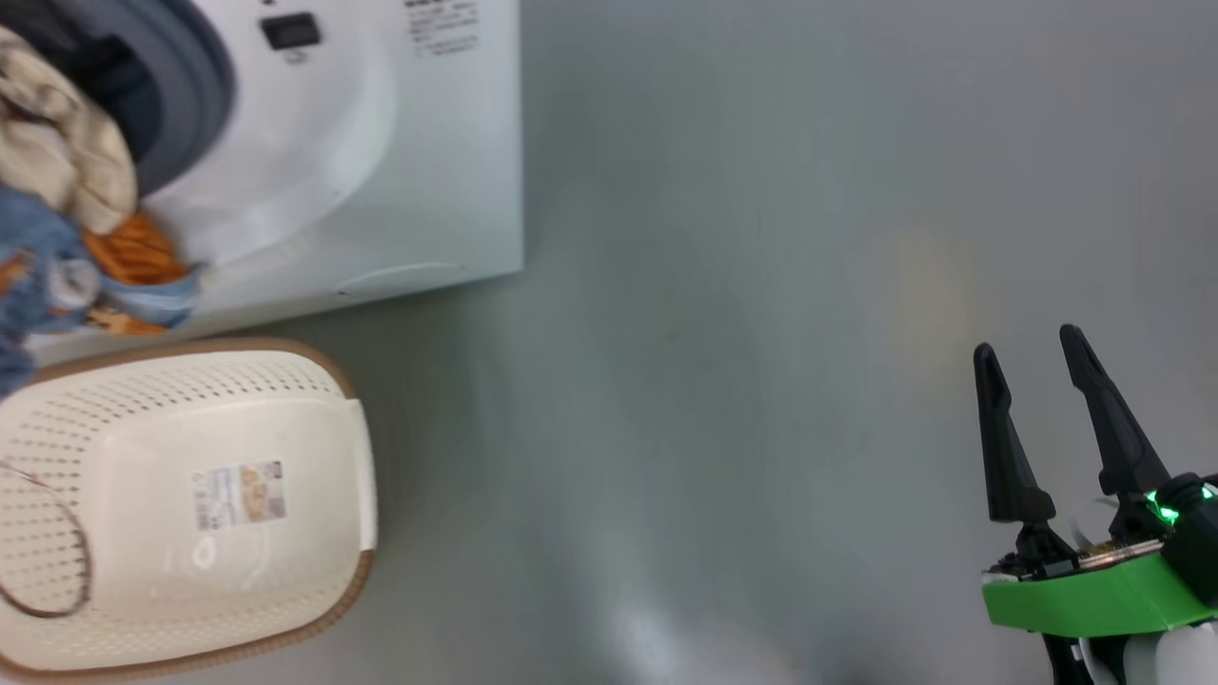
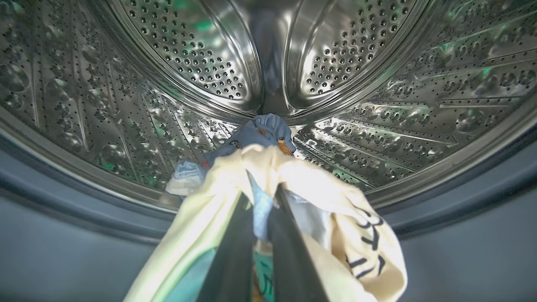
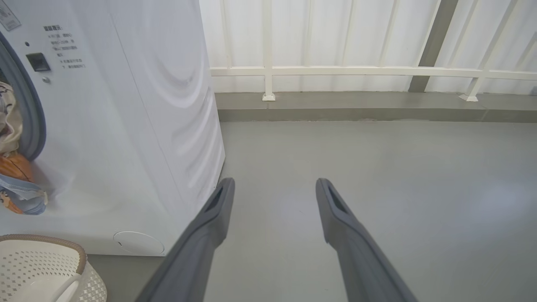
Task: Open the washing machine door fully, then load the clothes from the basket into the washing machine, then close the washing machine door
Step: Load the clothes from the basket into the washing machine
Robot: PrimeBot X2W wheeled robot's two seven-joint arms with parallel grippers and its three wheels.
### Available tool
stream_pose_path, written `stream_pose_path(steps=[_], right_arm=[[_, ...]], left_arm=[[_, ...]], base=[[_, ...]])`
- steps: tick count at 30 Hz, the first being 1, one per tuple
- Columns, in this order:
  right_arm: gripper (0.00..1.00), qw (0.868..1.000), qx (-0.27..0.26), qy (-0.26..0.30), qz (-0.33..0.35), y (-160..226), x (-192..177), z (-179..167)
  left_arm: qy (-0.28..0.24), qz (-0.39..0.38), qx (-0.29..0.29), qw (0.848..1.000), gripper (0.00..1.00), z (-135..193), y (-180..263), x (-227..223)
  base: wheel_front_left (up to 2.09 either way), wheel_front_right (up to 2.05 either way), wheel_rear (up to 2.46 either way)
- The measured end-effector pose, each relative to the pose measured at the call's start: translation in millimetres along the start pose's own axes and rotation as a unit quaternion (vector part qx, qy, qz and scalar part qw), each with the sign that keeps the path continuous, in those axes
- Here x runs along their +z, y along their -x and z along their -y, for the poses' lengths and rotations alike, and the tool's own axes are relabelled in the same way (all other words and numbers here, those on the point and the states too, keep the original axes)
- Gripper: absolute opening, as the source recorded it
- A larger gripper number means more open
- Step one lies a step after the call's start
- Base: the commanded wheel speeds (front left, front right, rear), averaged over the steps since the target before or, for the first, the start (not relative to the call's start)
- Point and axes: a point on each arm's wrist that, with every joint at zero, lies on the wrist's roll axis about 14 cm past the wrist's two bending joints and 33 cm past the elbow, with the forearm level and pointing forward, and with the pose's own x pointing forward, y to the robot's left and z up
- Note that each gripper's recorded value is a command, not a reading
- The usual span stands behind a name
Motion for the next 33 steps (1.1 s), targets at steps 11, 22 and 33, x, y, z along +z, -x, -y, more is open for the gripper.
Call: stream_pose_path(steps=[11, 22, 33], right_arm=[[1.00, 0.999, -0.037, 0.013, -0.030, -2, -20, 22], [1.00, 0.997, -0.058, 0.014, -0.057, 1, -38, 33], [1.00, 0.995, -0.057, 0.018, -0.076, -6, -56, 35]], left_arm=[[0.002, 0.018, -0.006, 1.000, 0.00, 2, -59, 13], [-0.034, 0.201, -0.008, 0.979, 0.00, 16, -82, 92], [-0.100, 0.339, -0.001, 0.935, 0.00, 23, -82, 158]], base=[[0.00, 0.00, 0.00], [0.00, 0.00, 0.00], [0.00, 0.00, 0.00]])
